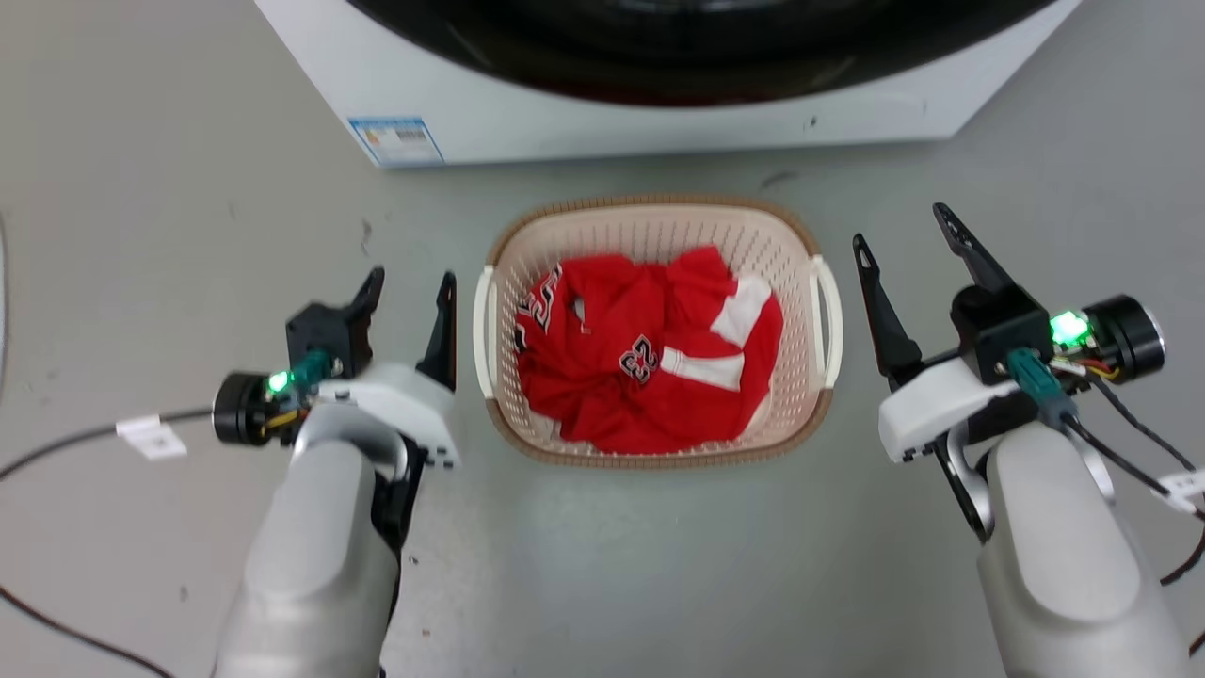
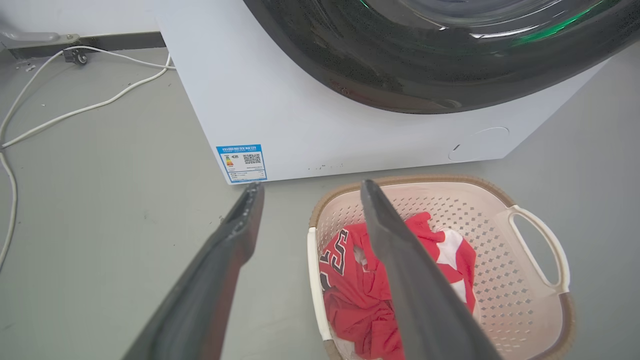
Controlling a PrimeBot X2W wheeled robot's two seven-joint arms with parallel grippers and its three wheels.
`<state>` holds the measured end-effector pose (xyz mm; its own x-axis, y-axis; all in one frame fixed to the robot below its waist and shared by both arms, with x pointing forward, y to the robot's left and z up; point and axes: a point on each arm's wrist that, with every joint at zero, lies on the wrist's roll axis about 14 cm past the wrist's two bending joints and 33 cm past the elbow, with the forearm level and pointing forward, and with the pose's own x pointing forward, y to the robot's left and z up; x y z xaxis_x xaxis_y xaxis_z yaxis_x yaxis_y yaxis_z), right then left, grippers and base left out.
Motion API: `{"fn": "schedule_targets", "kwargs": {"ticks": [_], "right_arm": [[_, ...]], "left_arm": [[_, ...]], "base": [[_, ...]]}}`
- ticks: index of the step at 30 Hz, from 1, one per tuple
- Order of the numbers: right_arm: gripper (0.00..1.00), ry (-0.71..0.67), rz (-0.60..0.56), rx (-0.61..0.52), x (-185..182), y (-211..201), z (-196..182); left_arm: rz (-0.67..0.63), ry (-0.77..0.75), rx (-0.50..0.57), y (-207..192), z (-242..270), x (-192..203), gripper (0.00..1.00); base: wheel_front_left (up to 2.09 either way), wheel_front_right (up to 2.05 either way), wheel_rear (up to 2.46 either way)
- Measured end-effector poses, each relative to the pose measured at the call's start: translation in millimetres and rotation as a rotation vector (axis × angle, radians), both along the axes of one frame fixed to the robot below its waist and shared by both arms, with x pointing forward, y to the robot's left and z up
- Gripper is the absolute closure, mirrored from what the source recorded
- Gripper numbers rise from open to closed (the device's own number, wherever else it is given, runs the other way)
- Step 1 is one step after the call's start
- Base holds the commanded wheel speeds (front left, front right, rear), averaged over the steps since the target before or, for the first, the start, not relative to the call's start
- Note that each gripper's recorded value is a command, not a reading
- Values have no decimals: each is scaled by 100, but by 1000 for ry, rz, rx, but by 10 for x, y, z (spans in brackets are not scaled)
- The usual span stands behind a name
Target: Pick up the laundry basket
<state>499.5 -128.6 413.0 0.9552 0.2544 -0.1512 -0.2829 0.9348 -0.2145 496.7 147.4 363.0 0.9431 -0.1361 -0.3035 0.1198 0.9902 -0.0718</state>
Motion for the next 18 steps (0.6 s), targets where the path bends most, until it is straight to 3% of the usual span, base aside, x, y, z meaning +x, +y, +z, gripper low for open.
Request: {"fn": "schedule_targets", "kwargs": {"ticks": [18], "right_arm": [[0,409,21,-112,255,-120,-1631]], "left_arm": [[-75,363,17,-130,-1345,308,0]], "base": [[0,0,0]]}}
